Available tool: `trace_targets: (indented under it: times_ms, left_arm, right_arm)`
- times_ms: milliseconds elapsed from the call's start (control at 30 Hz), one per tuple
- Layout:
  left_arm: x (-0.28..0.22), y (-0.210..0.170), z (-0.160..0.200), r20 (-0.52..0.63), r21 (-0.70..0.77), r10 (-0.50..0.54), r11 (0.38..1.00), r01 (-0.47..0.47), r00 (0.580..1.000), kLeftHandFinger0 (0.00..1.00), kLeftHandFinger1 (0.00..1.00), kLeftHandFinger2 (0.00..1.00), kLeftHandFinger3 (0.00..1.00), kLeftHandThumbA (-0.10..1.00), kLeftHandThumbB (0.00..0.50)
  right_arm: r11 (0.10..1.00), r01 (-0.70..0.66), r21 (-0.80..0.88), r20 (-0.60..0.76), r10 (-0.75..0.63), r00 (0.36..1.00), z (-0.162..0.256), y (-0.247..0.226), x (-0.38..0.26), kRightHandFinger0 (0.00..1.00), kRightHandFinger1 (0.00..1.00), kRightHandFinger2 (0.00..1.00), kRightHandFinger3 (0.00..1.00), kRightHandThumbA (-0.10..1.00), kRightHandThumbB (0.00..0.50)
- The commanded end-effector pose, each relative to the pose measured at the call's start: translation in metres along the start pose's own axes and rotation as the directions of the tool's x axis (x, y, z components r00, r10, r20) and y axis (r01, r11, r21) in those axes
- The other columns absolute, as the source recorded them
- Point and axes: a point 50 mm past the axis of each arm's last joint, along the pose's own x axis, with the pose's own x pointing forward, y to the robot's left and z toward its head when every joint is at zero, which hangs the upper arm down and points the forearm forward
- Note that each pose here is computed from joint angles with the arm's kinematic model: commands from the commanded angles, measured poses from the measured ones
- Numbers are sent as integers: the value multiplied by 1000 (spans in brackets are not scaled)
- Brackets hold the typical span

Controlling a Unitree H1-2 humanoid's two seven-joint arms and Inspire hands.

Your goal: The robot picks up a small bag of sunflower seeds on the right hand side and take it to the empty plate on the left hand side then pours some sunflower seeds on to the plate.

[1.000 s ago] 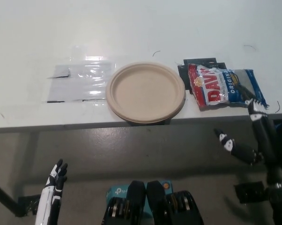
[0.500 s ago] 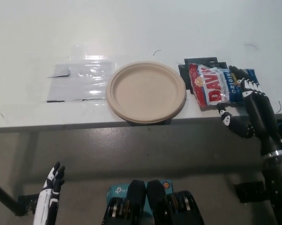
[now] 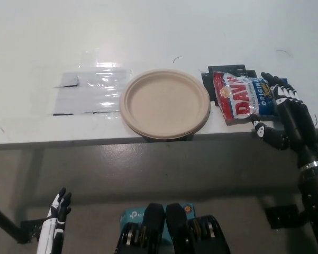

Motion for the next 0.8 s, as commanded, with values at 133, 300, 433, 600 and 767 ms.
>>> trace_targets:
  times_ms: [133, 300, 433, 600, 767]
  left_arm:
    - [0, 3, 6, 46, -5, 9, 1000, -8, 999, 1000, 1000, 1000, 1000, 1000, 64]
    - [-1, 4, 7, 48, 0, 9, 1000, -9, 999, 1000, 1000, 1000, 1000, 1000, 82]
    - [-2, 4, 7, 48, -1, 13, 1000, -13, 999, 1000, 1000, 1000, 1000, 1000, 70]
    - [-1, 4, 7, 49, -3, 12, 1000, -12, 999, 1000, 1000, 1000, 1000, 1000, 77]
    - [0, 5, 7, 53, -2, 10, 1000, -10, 999, 1000, 1000, 1000, 1000, 1000, 71]
  right_arm:
    - [999, 35, -40, 8, -34, 999, 3, -31, 22, 1000, 1000, 1000, 1000, 569, 409]
    - [998, 32, -53, 10, -31, 999, 3, -35, 28, 1000, 1000, 1000, 1000, 570, 418]
    - [997, 15, -76, -1, -16, 1000, 4, -39, 33, 1000, 1000, 1000, 1000, 622, 418]
    - [994, -6, -112, -4, 5, 1000, 3, -47, 40, 1000, 1000, 1000, 1000, 632, 410]
    - [984, -47, -172, -16, 45, 999, 4, -55, 49, 1000, 1000, 1000, 1000, 678, 430]
